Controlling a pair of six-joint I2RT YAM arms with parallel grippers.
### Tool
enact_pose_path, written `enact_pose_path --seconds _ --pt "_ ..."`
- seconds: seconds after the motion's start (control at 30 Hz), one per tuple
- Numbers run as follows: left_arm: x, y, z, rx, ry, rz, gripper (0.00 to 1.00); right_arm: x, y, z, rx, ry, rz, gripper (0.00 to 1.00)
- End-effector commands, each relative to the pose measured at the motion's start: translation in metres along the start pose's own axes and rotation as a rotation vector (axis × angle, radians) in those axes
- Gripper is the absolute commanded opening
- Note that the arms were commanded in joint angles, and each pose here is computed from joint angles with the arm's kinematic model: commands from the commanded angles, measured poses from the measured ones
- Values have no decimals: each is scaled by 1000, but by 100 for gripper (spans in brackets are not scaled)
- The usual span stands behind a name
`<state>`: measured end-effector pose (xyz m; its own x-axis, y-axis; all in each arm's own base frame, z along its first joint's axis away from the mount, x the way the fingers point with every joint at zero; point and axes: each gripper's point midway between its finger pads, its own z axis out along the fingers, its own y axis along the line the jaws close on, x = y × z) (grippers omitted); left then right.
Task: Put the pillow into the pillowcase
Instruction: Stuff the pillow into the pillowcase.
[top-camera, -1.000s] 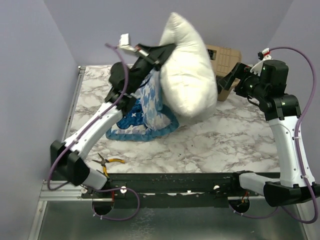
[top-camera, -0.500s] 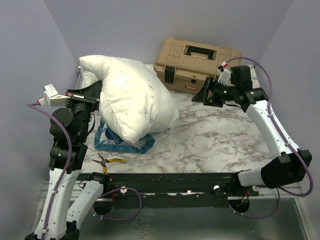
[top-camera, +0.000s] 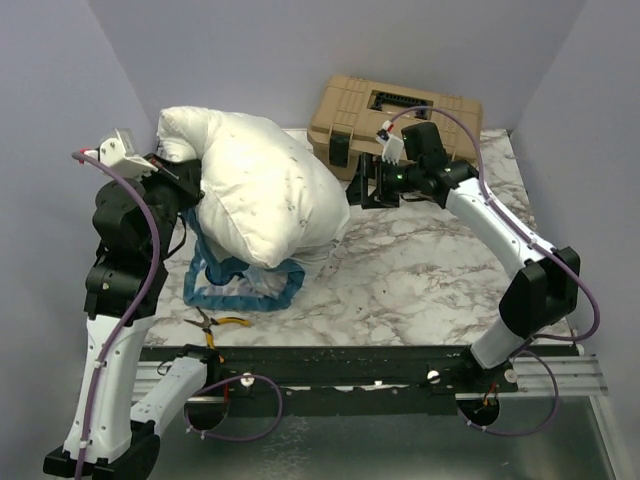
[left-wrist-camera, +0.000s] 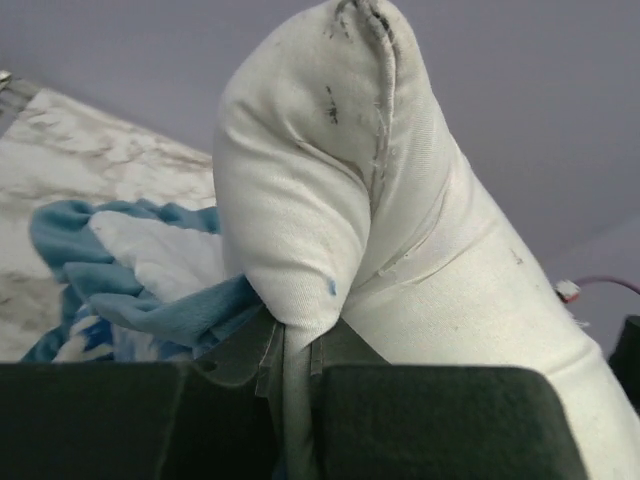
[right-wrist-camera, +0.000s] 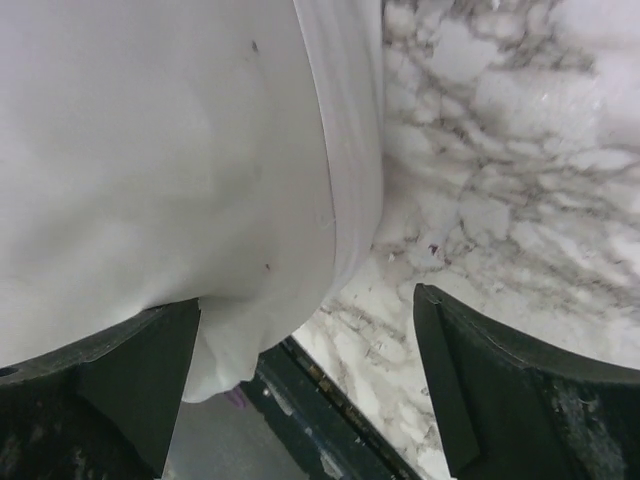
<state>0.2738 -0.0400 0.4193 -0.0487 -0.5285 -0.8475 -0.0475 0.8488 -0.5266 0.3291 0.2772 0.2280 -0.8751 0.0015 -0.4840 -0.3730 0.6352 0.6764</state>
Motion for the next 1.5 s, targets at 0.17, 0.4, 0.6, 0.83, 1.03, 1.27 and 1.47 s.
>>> enact_pose_path --seconds 0.17,0.4,0.6,0.83,1.03,1.27,1.47 --pt "-95 -188 -19 813 -51 -275 0 -40 -53 -74 247 -212 16 95" --pt "-104 -282 -29 1111 14 -464 0 -27 -85 -110 323 -246 81 96" --pt "-55 -366 -52 1253 143 -549 0 -8 -92 -117 336 -234 128 96" --pt "-50 -453 -98 1448 160 -693 0 4 -119 -149 432 -274 183 96" --pt "-48 -470 -108 1543 157 -848 0 11 -122 -168 471 -324 203 96" --pt "-12 -379 -36 1228 123 -773 0 9 -108 -173 436 -331 188 96" --pt "33 -230 24 876 102 -798 0 -13 -66 -164 219 -340 144 92"
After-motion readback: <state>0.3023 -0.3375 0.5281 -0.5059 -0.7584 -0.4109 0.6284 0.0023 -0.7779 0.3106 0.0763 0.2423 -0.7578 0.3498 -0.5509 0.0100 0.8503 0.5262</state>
